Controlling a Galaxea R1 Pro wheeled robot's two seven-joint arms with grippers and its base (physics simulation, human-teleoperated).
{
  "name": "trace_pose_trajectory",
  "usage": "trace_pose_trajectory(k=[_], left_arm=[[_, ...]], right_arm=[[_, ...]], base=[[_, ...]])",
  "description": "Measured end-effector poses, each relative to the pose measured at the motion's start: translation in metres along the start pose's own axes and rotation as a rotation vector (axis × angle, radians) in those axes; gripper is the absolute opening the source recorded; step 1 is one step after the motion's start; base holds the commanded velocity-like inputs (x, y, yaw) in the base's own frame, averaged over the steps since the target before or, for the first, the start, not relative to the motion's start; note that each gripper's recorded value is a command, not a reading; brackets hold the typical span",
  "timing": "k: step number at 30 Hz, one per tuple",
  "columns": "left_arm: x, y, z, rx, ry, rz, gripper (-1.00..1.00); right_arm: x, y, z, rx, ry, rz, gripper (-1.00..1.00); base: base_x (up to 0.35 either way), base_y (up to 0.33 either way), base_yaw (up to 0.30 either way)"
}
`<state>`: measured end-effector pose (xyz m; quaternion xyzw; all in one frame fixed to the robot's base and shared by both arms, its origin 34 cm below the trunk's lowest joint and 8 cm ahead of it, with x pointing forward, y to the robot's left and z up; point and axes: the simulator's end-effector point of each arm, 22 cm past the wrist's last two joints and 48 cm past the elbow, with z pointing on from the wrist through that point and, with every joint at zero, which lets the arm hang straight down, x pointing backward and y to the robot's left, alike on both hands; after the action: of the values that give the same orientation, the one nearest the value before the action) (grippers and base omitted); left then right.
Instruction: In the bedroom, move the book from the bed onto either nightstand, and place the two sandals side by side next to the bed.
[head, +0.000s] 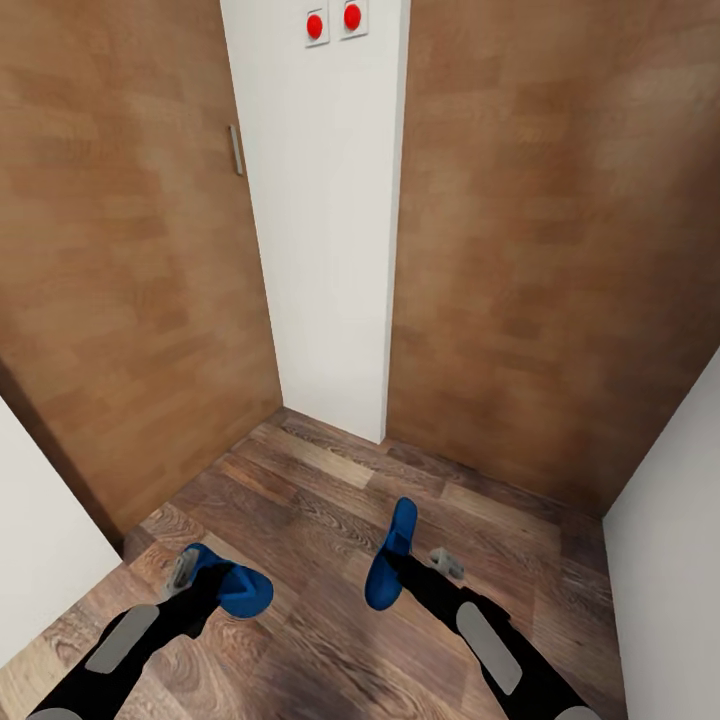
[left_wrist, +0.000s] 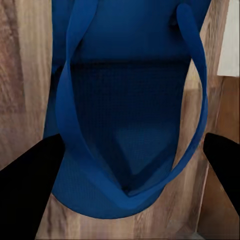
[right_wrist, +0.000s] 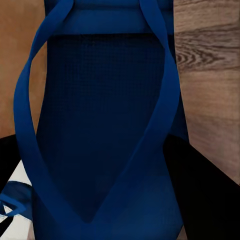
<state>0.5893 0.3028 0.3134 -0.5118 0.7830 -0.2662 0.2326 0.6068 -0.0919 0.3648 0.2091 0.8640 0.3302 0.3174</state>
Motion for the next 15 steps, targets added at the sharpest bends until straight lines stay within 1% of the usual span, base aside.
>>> trace_pose_trajectory(k=[4,7,9,12,13,15], left_arm=[[0.013,-0.018,0.006,0.055,-0.020,-0.017,-1.00],[0.016,-0.030,0.007,0.096,-0.036,-0.018,-1.00],[0.015,-0.028,0.007,0.095,-0.038,-0.014,-1.00],[-0.002,0.015,0.005,0.012,-0.055,-0.015,-1.00],[-0.004,0.025,0.005,-0.008,-0.056,-0.020,-1.00],[-0.007,0.032,0.004,-0.021,-0.059,-0.020,-1.00]], right_arm=[[0.001,-0.001,0.000,0.002,0.002,-0.001,-1.00],[0.001,-0.001,0.000,0.002,0.002,-0.001,-1.00],[0.001,-0.001,0.000,0.002,0.002,-0.001,-1.00],[0.001,-0.001,0.000,0.002,0.003,-0.001,-1.00],[0.001,-0.001,0.000,0.002,0.003,-0.001,-1.00],[0.001,-0.001,0.000,0.002,0.003,-0.001,-1.00]], base=[[0.030,0.009,0.000],[0.005,0.002,0.000],[0.001,0.000,0.000],[0.000,0.000,0.000],[0.000,0.000,0.000],[0.000,0.000,0.000]])
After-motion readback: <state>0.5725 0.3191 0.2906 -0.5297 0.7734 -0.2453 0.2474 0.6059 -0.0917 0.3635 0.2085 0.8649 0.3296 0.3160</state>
